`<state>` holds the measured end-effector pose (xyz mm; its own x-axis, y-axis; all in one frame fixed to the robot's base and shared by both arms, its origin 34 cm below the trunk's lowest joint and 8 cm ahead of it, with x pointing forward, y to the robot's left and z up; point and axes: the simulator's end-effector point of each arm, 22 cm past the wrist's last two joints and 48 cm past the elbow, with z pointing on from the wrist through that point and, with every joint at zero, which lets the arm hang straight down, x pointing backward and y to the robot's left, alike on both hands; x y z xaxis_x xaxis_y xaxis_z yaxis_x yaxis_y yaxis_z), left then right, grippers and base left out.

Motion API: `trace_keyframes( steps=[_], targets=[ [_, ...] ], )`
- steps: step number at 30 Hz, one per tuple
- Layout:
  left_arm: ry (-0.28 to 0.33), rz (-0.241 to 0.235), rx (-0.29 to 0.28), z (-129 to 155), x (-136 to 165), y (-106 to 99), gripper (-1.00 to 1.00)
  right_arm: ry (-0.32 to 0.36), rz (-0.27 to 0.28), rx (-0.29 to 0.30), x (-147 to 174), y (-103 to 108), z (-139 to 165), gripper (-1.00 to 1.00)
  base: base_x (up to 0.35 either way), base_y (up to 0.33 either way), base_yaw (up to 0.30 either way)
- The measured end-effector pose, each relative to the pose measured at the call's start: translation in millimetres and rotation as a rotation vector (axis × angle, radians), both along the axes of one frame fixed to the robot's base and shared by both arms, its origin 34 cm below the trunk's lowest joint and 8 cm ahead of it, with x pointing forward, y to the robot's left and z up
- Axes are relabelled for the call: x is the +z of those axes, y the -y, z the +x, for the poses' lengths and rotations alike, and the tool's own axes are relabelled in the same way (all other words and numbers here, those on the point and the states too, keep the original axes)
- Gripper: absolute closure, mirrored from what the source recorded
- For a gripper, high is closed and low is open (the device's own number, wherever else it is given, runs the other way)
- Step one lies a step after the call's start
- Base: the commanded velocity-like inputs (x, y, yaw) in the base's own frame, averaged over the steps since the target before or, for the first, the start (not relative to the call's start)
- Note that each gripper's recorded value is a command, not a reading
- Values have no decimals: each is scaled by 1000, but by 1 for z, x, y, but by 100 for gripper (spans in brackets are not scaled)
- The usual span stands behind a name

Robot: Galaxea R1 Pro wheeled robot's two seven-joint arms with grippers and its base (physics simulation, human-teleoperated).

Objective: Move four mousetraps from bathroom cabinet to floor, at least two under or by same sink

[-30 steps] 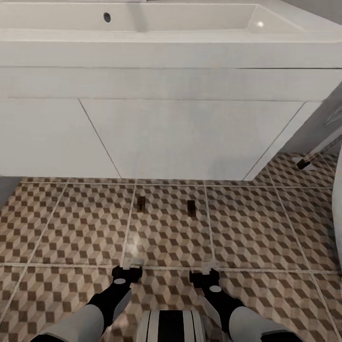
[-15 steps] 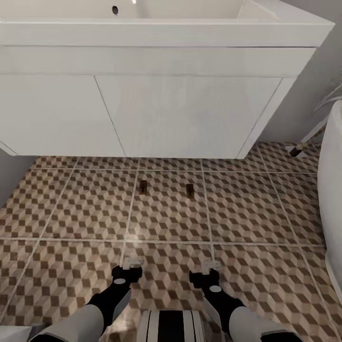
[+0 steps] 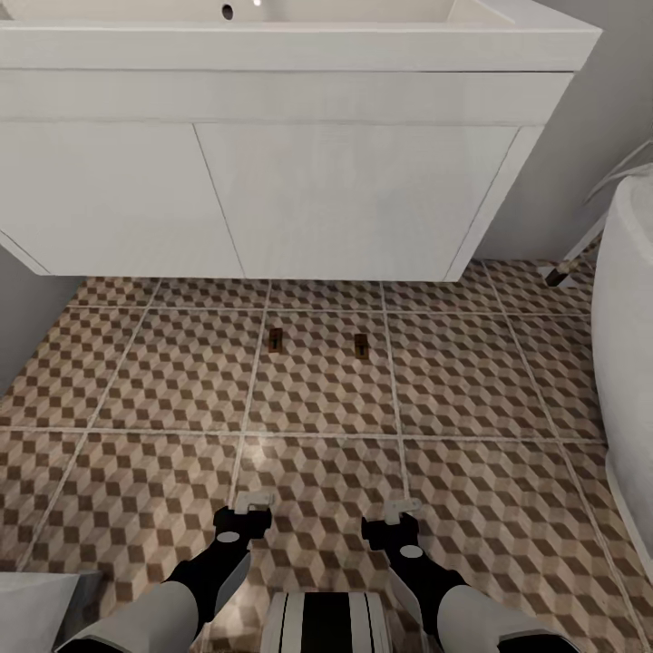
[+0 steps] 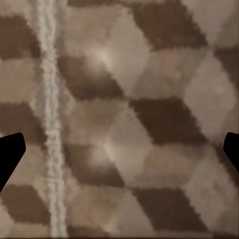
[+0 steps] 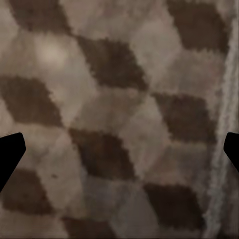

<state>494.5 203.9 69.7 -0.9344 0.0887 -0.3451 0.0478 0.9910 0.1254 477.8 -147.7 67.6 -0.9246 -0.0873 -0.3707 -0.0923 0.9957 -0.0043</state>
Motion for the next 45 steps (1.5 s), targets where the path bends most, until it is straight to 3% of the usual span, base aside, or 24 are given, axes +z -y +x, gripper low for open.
trace_keyframes(
  steps=[23, 34, 45],
  targets=[
    [-9, 0, -7, -4, -2, -1, -100, 0, 1, 1, 0, -1, 0, -100, -5, 0, 0],
    [-62, -112, -45, -20, -8, 20, -100, 0, 0, 3, 0, 0, 0, -100, 0, 0, 0],
    [-78, -136, -52, -24, -10, 22, -100, 0, -2, 4, 0, 0, 0, -100, 0, 0, 0]
  ],
)
